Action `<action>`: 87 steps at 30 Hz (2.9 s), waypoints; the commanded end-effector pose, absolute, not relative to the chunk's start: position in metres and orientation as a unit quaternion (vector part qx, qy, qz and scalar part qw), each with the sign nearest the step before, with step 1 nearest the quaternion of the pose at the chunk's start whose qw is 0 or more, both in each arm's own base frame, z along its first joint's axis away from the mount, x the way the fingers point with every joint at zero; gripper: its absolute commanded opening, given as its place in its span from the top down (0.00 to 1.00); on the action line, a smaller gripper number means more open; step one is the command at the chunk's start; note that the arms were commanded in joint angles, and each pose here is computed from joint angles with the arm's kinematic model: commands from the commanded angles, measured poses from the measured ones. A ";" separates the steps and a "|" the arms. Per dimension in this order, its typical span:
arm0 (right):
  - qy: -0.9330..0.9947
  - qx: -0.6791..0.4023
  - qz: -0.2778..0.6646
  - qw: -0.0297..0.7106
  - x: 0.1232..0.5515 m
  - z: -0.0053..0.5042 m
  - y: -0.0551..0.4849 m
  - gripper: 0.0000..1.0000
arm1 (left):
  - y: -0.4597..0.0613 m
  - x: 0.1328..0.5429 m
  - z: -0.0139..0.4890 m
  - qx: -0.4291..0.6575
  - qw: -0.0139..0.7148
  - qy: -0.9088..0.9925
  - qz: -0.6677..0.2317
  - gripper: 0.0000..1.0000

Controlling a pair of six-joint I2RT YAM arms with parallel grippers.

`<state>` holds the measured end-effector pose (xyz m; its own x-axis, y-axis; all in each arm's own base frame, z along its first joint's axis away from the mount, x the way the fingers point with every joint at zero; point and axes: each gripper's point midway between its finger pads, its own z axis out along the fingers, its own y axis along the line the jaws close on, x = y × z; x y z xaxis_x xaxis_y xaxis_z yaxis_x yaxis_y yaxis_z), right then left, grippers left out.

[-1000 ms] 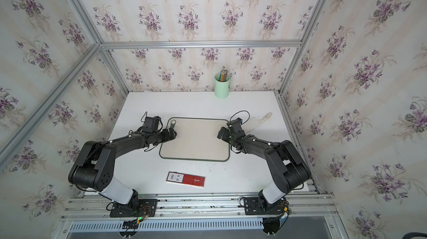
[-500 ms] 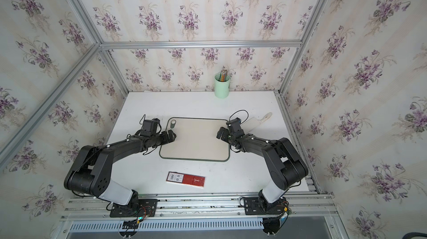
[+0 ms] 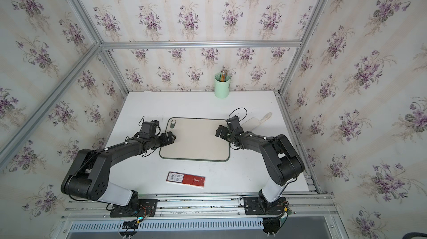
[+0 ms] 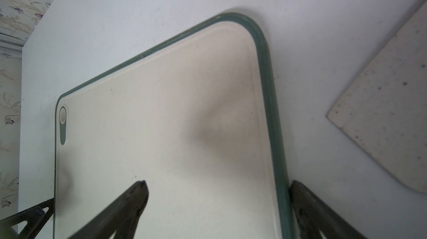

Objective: Align the knife with the edge of the cutting board
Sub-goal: Adjust the work surface at the center of the board, then adjust the knife at the center of the board.

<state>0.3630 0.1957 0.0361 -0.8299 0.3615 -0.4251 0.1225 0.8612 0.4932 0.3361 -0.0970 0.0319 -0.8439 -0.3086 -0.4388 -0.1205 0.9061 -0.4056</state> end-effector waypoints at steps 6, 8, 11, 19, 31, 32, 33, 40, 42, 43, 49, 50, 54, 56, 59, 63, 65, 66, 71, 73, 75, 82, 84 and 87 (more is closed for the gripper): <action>0.938 0.111 0.239 0.226 0.357 0.026 0.204 0.01 | -0.095 0.296 0.011 -0.136 0.172 0.959 -0.179 0.01; 0.938 0.112 0.237 0.224 0.357 0.025 0.204 0.01 | -0.095 0.296 0.010 -0.136 0.171 0.959 -0.178 0.01; 0.937 0.121 0.233 0.229 0.358 0.026 0.199 0.01 | -0.093 0.300 0.011 -0.138 0.172 0.961 -0.169 0.01; 0.926 0.140 0.179 0.302 0.392 0.069 0.159 0.00 | -0.078 0.315 0.041 -0.145 0.203 0.960 -0.127 0.01; 0.939 0.122 0.087 0.309 0.477 0.118 0.051 0.00 | -0.062 0.272 0.095 -0.147 0.269 0.943 -0.129 0.01; 0.939 0.125 0.083 0.309 0.483 0.118 0.043 0.00 | -0.061 0.266 0.095 -0.145 0.271 0.943 -0.130 0.01; 0.939 0.126 0.081 0.309 0.491 0.116 0.036 0.00 | -0.059 0.258 0.095 -0.141 0.274 0.943 -0.128 0.01; 0.945 0.154 0.075 0.277 0.531 0.084 0.013 0.02 | -0.052 0.238 0.106 -0.135 0.315 0.930 -0.130 0.01; 0.943 0.164 0.062 0.282 0.541 0.080 0.006 0.02 | -0.050 0.237 0.102 -0.139 0.317 0.930 -0.127 0.01; 0.943 0.171 0.057 0.281 0.546 0.075 0.003 0.03 | -0.048 0.235 0.100 -0.142 0.313 0.931 -0.120 0.01; 0.959 0.223 0.051 0.169 0.544 0.010 -0.014 0.05 | -0.047 0.236 0.094 -0.143 0.303 0.935 -0.115 0.01; 0.960 0.239 0.042 0.141 0.535 -0.003 -0.019 0.06 | -0.047 0.236 0.093 -0.144 0.303 0.935 -0.114 0.01; 0.943 0.317 0.023 0.101 0.498 -0.016 -0.049 0.09 | -0.047 0.237 0.092 -0.144 0.303 0.935 -0.115 0.01; 0.929 0.347 0.043 0.121 0.483 -0.003 -0.058 0.08 | -0.048 0.237 0.093 -0.145 0.305 0.934 -0.116 0.01; 0.919 0.365 0.062 0.133 0.460 0.014 -0.062 0.08 | -0.048 0.237 0.092 -0.144 0.304 0.934 -0.116 0.01; 0.919 0.364 0.075 0.133 0.427 0.025 -0.052 0.07 | -0.047 0.236 0.092 -0.145 0.303 0.935 -0.115 0.01; 0.917 0.372 0.079 0.121 0.406 0.024 -0.047 0.07 | -0.047 0.236 0.092 -0.146 0.305 0.934 -0.115 0.01; 0.916 0.375 0.086 0.116 0.394 0.024 -0.043 0.07 | -0.046 0.235 0.092 -0.147 0.306 0.934 -0.115 0.01; 0.901 0.392 0.142 0.120 0.342 0.028 -0.017 0.06 | -0.046 0.235 0.092 -0.148 0.308 0.933 -0.114 0.01; 0.897 0.389 0.170 0.123 0.322 0.031 -0.004 0.05 | -0.046 0.236 0.092 -0.147 0.308 0.933 -0.114 0.01; 0.900 0.383 0.167 0.123 0.305 0.034 -0.002 0.04 | -0.046 0.236 0.092 -0.147 0.307 0.933 -0.115 0.01; 0.932 0.332 0.124 0.080 0.252 0.024 0.028 0.07 | -0.045 0.236 0.091 -0.148 0.310 0.933 -0.110 0.01; 0.949 0.287 0.114 0.060 0.240 0.022 0.045 0.08 | -0.043 0.236 0.091 -0.150 0.307 0.934 -0.107 0.01; 0.958 0.267 0.088 0.055 0.227 0.022 0.051 0.07 | -0.044 0.236 0.090 -0.150 0.305 0.935 -0.107 0.01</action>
<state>0.2453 0.0566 0.0250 -0.8403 0.5386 -0.0611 0.5018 0.8156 0.2882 0.2328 -0.0458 0.0880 -0.7784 -0.3439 -0.5253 -0.2113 0.9313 -0.2966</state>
